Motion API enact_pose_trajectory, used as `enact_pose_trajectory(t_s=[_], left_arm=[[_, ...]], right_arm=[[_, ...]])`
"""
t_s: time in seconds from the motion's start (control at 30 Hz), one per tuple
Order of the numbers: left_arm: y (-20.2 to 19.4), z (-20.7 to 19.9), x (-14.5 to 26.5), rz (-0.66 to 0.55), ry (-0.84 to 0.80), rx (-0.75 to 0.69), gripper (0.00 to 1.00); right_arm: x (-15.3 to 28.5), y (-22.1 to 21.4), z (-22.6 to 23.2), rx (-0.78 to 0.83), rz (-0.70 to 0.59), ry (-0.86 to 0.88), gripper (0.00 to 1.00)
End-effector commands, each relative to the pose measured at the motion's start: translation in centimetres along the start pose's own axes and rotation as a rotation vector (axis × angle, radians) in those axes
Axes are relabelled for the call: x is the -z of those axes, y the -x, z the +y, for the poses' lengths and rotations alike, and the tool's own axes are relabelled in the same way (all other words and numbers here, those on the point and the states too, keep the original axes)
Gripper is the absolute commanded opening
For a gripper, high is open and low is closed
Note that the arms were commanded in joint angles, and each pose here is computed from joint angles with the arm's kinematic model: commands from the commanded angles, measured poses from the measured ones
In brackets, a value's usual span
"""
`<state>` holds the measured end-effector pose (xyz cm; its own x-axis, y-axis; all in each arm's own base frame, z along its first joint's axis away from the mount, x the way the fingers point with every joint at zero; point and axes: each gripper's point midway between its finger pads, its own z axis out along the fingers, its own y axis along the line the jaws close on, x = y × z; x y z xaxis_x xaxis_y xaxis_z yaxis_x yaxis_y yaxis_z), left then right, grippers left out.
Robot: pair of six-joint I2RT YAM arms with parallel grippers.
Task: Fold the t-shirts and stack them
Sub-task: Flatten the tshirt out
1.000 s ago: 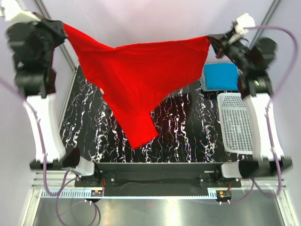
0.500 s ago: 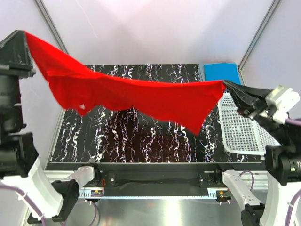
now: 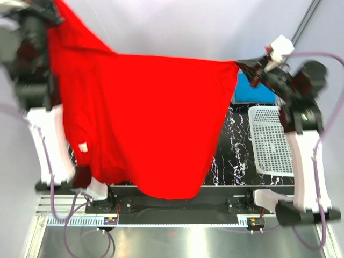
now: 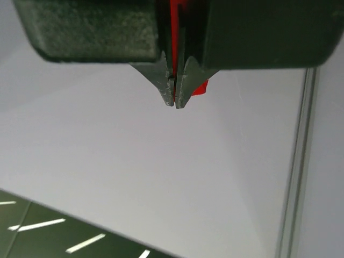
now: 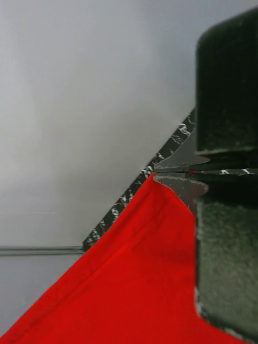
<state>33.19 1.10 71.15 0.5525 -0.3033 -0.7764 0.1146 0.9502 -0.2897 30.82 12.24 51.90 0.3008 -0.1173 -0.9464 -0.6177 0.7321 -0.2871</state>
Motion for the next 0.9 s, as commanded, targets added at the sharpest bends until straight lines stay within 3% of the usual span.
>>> enact_pose_trajectory(t_s=[0.0, 0.03, 0.07, 0.17, 0.3, 0.43, 0.5, 0.53, 0.57, 0.6, 0.87], left_arm=[[-9.3, 2.7, -5.0, 0.117, -0.008, -0.016, 0.00], [-15.2, 3.6, -5.6, 0.229, -0.017, 0.011, 0.00], [-15.7, 3.3, -6.0, 0.226, -0.032, 0.015, 0.00], [-27.7, 7.1, -5.3, 0.401, 0.033, 0.001, 0.00], [-37.4, 10.5, -4.4, 0.516, 0.086, 0.000, 0.00], [-47.7, 14.6, -2.4, 0.674, 0.164, -0.017, 0.00], [-50.0, 15.6, -2.1, 0.701, 0.185, -0.021, 0.00], [-52.3, 16.4, -1.4, 0.737, 0.192, -0.032, 0.00], [-52.9, 16.7, -1.4, 0.742, 0.192, -0.032, 0.00], [-53.5, 17.0, -1.4, 0.742, 0.192, -0.039, 0.00], [-57.1, 18.0, -0.6, 0.763, 0.192, -0.030, 0.00]], right_arm=[[-3.4, -4.7, -3.0, -0.019, 0.057, -0.035, 0.00], [-4.9, -7.8, -3.6, -0.047, 0.094, -0.023, 0.00], [-5.5, -9.3, -3.8, -0.057, 0.108, -0.021, 0.00], [-7.8, -15.5, -4.8, -0.090, 0.177, -0.009, 0.00], [-11.2, -22.8, -6.1, -0.137, 0.239, 0.020, 0.00], [-15.2, -33.4, -7.6, -0.228, 0.348, 0.044, 0.00], [-17.2, -34.6, -9.2, -0.227, 0.341, 0.035, 0.00], [-17.6, -39.2, -8.7, -0.289, 0.402, 0.046, 0.00], [-18.9, -38.4, -10.2, -0.272, 0.371, 0.033, 0.00], [-19.4, -41.7, -10.1, -0.311, 0.401, 0.028, 0.00], [-22.1, -45.0, -13.0, -0.293, 0.368, -0.054, 0.00]])
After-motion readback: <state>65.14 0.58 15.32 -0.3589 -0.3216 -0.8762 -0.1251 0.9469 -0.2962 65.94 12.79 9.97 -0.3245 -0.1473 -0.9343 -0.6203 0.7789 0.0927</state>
